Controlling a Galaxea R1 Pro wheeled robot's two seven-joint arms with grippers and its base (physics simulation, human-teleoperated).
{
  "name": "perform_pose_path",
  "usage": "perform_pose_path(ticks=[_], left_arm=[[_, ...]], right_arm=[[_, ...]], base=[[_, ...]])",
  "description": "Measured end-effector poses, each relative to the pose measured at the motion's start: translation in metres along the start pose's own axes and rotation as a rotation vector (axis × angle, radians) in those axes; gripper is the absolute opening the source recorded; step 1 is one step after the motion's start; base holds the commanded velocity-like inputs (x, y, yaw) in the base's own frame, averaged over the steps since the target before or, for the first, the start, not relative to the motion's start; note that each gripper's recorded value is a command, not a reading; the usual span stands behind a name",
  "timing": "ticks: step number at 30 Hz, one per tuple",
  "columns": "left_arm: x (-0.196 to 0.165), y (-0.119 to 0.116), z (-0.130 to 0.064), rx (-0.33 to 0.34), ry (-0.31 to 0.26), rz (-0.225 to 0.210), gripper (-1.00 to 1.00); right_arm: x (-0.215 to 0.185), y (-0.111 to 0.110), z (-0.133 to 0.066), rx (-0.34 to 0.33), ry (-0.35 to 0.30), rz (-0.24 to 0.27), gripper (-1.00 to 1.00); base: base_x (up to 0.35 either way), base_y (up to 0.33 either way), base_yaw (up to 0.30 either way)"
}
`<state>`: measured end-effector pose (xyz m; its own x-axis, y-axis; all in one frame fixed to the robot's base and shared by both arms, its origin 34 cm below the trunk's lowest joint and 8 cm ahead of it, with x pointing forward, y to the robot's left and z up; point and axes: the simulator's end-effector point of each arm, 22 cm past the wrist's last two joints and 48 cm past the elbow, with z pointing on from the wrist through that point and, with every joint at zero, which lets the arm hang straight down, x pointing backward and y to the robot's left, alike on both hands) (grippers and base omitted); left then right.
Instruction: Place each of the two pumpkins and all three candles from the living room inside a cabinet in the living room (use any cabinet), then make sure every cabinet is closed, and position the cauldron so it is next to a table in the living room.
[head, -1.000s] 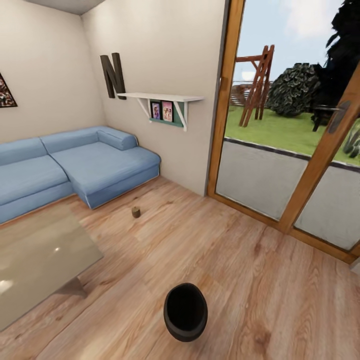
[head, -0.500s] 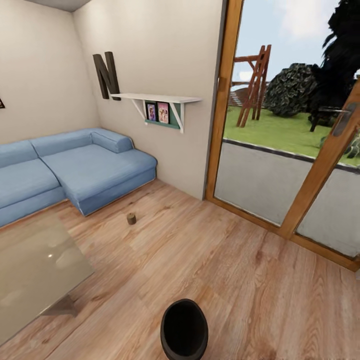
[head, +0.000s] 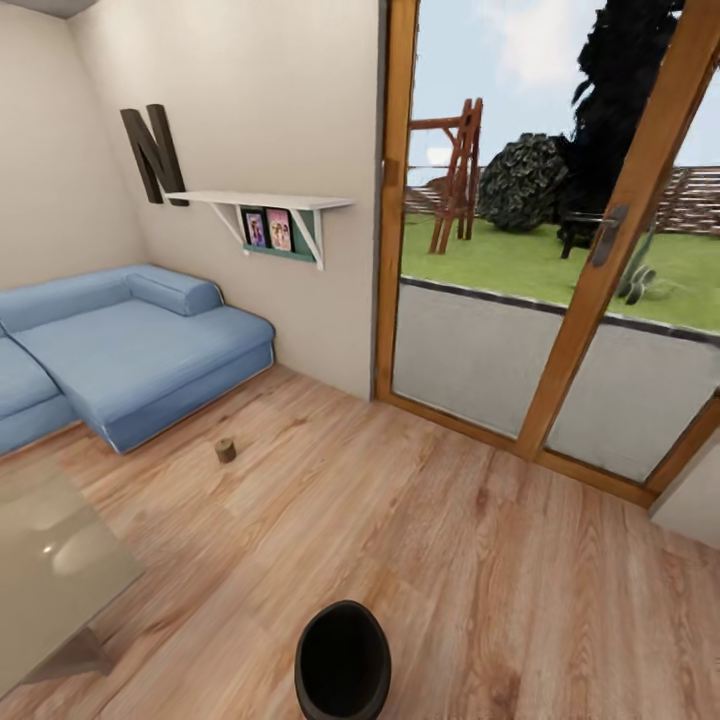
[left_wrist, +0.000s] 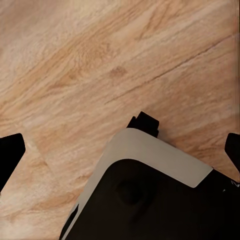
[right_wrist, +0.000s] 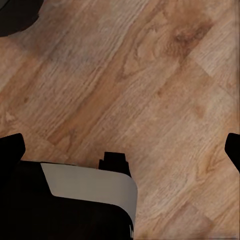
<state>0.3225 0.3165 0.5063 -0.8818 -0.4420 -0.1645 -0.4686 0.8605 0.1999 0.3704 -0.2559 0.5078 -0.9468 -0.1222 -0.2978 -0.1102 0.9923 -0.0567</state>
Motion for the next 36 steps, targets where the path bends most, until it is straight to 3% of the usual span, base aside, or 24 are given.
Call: perform_pose_path(ticks=[36], left_arm=[[0.005, 0.002, 0.002, -0.006, 0.012, 0.003, 1.00]], right_arm=[[0.008, 0.001, 0.001, 0.003, 0.026, 0.019, 1.00]], base=[[0.000, 0.000, -0.275]])
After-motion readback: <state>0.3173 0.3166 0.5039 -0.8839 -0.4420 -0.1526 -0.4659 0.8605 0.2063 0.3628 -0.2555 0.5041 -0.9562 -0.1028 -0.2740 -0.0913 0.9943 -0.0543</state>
